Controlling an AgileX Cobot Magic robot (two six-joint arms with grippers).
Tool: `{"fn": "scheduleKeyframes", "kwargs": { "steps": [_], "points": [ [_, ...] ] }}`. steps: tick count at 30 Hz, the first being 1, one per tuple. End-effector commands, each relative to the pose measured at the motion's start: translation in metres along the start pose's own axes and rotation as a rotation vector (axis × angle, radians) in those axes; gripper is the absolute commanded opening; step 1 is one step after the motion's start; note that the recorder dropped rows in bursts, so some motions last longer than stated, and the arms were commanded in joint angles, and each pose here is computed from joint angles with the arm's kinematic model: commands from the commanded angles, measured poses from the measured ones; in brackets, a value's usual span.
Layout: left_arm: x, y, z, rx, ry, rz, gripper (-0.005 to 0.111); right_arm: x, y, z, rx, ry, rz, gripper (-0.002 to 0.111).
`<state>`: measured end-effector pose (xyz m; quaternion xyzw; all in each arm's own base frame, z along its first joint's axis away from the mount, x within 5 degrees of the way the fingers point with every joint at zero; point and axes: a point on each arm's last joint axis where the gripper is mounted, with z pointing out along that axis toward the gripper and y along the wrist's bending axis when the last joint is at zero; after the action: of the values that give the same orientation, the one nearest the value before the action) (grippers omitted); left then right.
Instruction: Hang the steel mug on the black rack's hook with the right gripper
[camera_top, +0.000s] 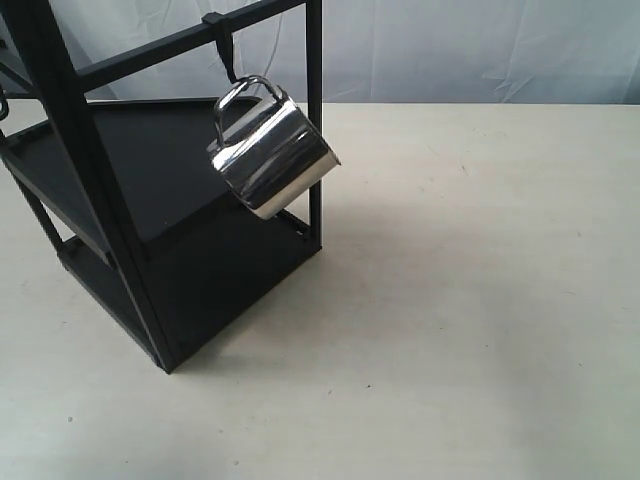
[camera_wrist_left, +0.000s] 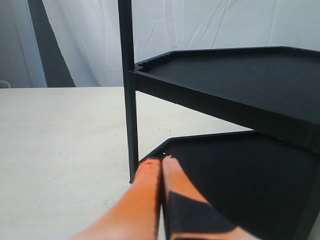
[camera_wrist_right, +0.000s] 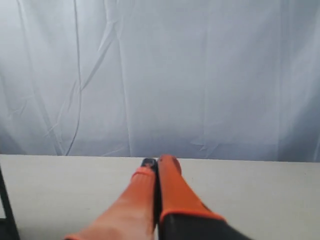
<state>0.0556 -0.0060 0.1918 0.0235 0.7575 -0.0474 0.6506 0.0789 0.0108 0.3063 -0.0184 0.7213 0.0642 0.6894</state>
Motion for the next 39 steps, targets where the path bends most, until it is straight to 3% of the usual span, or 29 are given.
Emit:
{"fn": "scheduleKeyframes", "kwargs": {
  "steps": [1,8,21,39],
  "points": [
    [-0.001,0.0,0.0,0.003,-0.011,0.004,0.002,0.03,-0.008,-0.006,0.086,-0.016,0.016,-0.001],
    [-0.001,0.0,0.0,0.003,-0.011,0.004,0.002,0.077,-0.017,-0.007,0.167,0.073,0.1,-0.001],
    [-0.001,0.0,0.0,0.003,-0.011,0.004,0.002,0.115,-0.021,-0.006,0.197,0.174,0.098,-0.001],
    [-0.001,0.0,0.0,0.003,-0.011,0.004,0.002,0.126,-0.021,-0.008,0.194,0.289,0.029,-0.001]
  ]
}}
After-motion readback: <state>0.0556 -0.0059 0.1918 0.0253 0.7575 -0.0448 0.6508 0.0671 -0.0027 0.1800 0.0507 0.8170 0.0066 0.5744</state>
